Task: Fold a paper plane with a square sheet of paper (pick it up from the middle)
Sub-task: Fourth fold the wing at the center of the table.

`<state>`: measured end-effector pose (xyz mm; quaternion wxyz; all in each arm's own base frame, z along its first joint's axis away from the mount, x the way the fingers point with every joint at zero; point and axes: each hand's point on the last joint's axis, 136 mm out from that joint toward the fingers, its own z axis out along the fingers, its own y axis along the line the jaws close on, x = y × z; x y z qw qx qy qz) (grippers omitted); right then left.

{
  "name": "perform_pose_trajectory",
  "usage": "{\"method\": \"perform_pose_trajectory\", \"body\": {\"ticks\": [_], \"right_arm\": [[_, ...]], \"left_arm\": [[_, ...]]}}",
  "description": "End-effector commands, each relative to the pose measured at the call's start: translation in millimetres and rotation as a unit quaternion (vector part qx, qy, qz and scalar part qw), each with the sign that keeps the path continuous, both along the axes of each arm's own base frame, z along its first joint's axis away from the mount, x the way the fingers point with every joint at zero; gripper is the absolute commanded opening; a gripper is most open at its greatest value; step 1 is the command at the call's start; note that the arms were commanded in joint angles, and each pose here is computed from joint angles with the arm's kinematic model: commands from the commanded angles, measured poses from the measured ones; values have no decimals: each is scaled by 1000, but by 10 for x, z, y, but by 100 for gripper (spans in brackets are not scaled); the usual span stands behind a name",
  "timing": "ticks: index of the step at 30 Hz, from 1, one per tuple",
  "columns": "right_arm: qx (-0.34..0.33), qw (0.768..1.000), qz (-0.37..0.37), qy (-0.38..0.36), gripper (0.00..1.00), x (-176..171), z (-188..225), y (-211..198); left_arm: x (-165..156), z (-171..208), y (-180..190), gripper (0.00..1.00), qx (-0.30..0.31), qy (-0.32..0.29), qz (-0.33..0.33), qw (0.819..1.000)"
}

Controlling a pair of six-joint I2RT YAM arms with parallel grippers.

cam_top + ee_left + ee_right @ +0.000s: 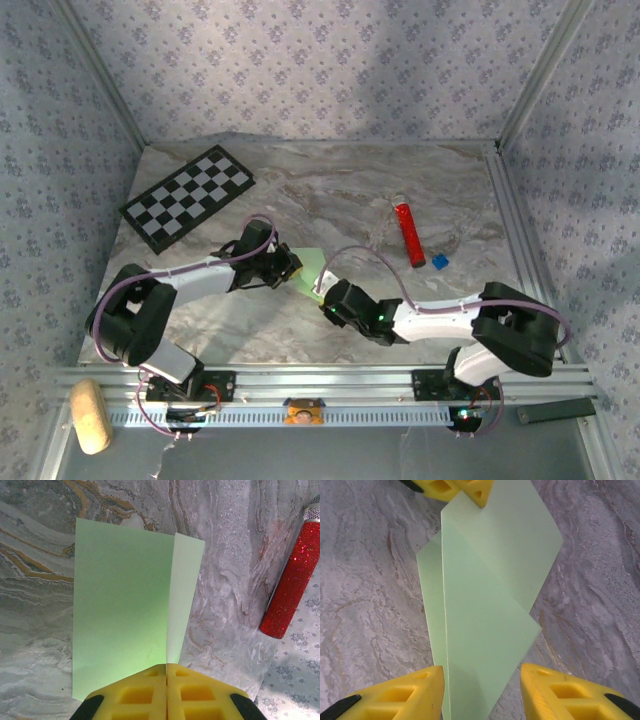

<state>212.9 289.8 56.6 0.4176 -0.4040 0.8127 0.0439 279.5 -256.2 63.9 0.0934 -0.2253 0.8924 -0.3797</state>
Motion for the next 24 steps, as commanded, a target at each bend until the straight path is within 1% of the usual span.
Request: {"method": "perform_pose_trajectory", "body": {"ticks": [1, 4, 7, 14, 19, 24], "right_arm": [[-3, 1000, 1, -15, 45, 47, 29, 85], [-9, 1000, -13, -20, 45, 92, 1, 79], [-15, 1000, -11, -18, 44, 98, -42, 107], [-22, 1000, -13, -18, 36, 98, -86, 127], [-14, 1000, -17, -12, 28, 78, -94, 130], [12, 1000, -21, -6, 27, 70, -39, 176]], "left_arm": [[35, 168, -32, 7, -5, -11, 2, 1000], [36, 171, -30, 7, -2, -12, 0, 1000], [44, 177, -39, 7, -2, -12, 0, 1000], [59, 203, -63, 7, -3, -15, -6, 1000], [45, 193, -51, 7, 0, -14, -7, 1000], [38, 171, -46, 7, 3, -11, -8, 1000]]}}
